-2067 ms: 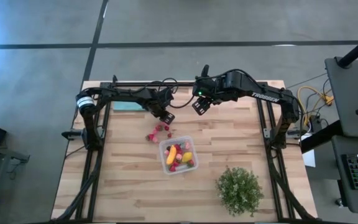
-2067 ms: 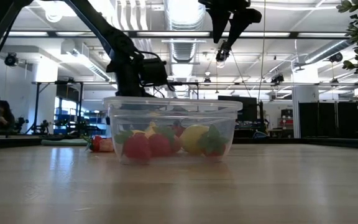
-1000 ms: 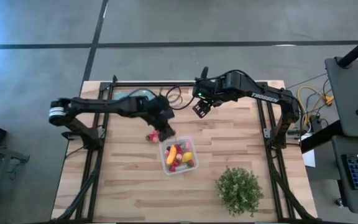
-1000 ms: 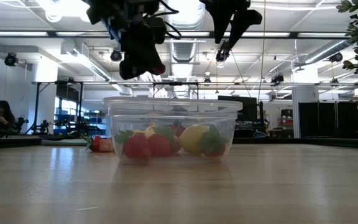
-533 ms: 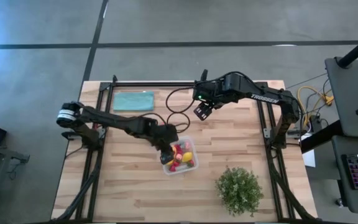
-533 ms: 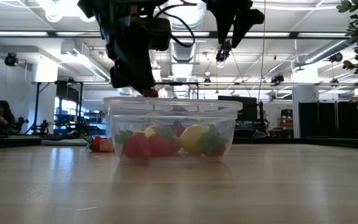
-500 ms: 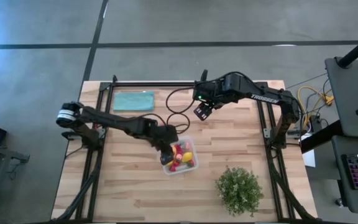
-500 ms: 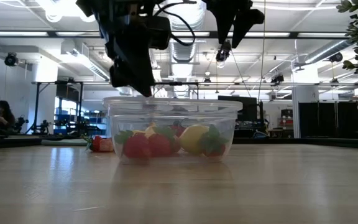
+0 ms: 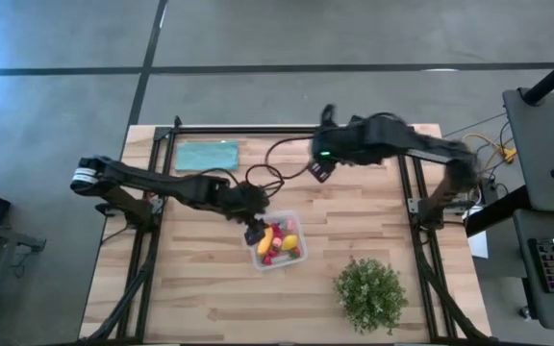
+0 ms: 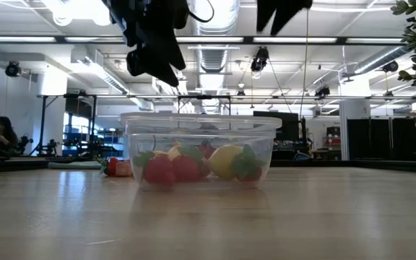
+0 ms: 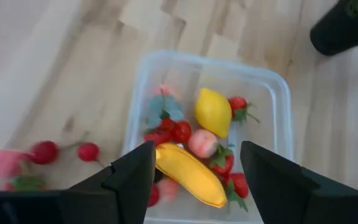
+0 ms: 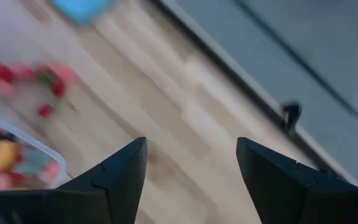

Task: Pick and placing Produce into tupperware
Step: Put the pink peach into the transparent bin

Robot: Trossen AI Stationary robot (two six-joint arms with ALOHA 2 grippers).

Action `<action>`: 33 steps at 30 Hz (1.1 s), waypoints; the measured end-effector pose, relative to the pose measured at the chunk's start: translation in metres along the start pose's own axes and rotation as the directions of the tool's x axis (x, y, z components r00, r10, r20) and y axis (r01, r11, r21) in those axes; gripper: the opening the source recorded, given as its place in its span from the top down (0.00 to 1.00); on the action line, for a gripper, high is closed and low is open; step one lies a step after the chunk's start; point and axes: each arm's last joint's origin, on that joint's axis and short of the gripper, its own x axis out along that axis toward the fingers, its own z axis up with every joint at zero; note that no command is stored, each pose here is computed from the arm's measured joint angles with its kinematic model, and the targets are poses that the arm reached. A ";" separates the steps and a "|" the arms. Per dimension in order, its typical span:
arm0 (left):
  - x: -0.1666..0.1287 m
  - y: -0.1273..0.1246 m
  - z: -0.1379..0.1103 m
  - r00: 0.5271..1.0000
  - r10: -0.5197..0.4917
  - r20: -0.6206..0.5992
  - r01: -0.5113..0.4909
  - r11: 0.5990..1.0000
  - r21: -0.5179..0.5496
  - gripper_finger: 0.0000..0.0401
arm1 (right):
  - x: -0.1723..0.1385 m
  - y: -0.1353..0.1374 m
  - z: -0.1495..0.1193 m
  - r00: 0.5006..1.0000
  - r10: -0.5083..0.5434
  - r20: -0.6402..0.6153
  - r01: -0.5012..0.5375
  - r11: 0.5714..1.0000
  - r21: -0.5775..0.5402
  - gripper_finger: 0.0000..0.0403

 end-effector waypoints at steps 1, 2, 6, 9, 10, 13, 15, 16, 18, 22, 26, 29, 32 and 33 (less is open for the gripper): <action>-0.003 0.000 0.000 1.000 0.003 0.012 -0.003 1.000 0.000 0.45 | -0.013 -0.005 -0.003 0.998 0.021 0.051 -0.021 1.000 -0.004 0.41; -0.006 0.001 0.000 1.000 0.004 0.019 -0.004 1.000 0.000 0.45 | -0.024 -0.009 -0.005 0.993 0.058 0.100 -0.056 0.998 -0.016 0.41; -0.012 0.006 -0.003 0.998 0.022 0.054 -0.022 1.000 -0.007 0.45 | -0.064 -0.021 -0.025 0.915 0.273 0.295 -0.265 0.962 -0.068 0.41; -0.009 0.012 -0.013 0.998 0.049 0.034 -0.049 0.999 -0.012 0.45 | -0.075 -0.028 -0.052 0.854 0.363 0.372 -0.351 0.931 -0.102 0.41; -0.007 0.014 -0.016 0.998 0.054 0.025 -0.054 0.998 -0.012 0.45 | -0.074 -0.030 -0.062 0.847 0.374 0.377 -0.364 0.926 -0.101 0.40; -0.002 0.017 -0.022 0.998 0.056 0.023 -0.055 0.998 -0.018 0.45 | -0.064 -0.041 -0.093 0.881 0.346 0.323 -0.355 0.934 -0.033 0.40; 0.000 0.018 -0.026 0.998 0.063 0.005 -0.062 0.998 -0.017 0.45 | -0.062 -0.048 -0.107 0.885 0.375 0.276 -0.407 0.911 0.067 0.40; 0.001 0.019 -0.027 0.998 0.063 0.004 -0.063 0.998 -0.017 0.45 | -0.061 -0.051 -0.113 0.879 0.403 0.256 -0.448 0.882 0.149 0.40; 0.003 0.018 -0.026 0.998 0.059 0.012 -0.059 0.998 -0.018 0.45 | -0.062 -0.054 -0.123 0.849 0.458 0.264 -0.515 0.829 0.217 0.40; 0.003 0.017 -0.020 0.997 0.030 0.069 -0.029 0.999 -0.023 0.45 | -0.051 -0.039 -0.143 0.758 0.562 0.330 -0.582 0.812 -0.048 0.40; 0.003 0.018 -0.015 0.995 0.007 0.104 -0.004 0.999 -0.032 0.45 | -0.026 -0.045 -0.168 0.648 0.632 0.424 -0.675 0.735 -0.064 0.40; 0.003 0.019 -0.014 0.994 0.008 0.110 -0.004 0.999 -0.035 0.45 | -0.013 -0.045 -0.183 0.447 0.738 0.505 -0.768 0.606 -0.206 0.40; 0.003 0.019 -0.014 0.994 0.009 0.110 -0.005 0.999 -0.032 0.45 | -0.002 -0.048 -0.197 0.319 0.767 0.557 -0.782 0.545 -0.302 0.40; 0.003 0.020 -0.013 0.994 0.009 0.110 -0.006 0.999 -0.033 0.45 | 0.000 -0.051 -0.200 0.294 0.760 0.580 -0.782 0.540 -0.311 0.40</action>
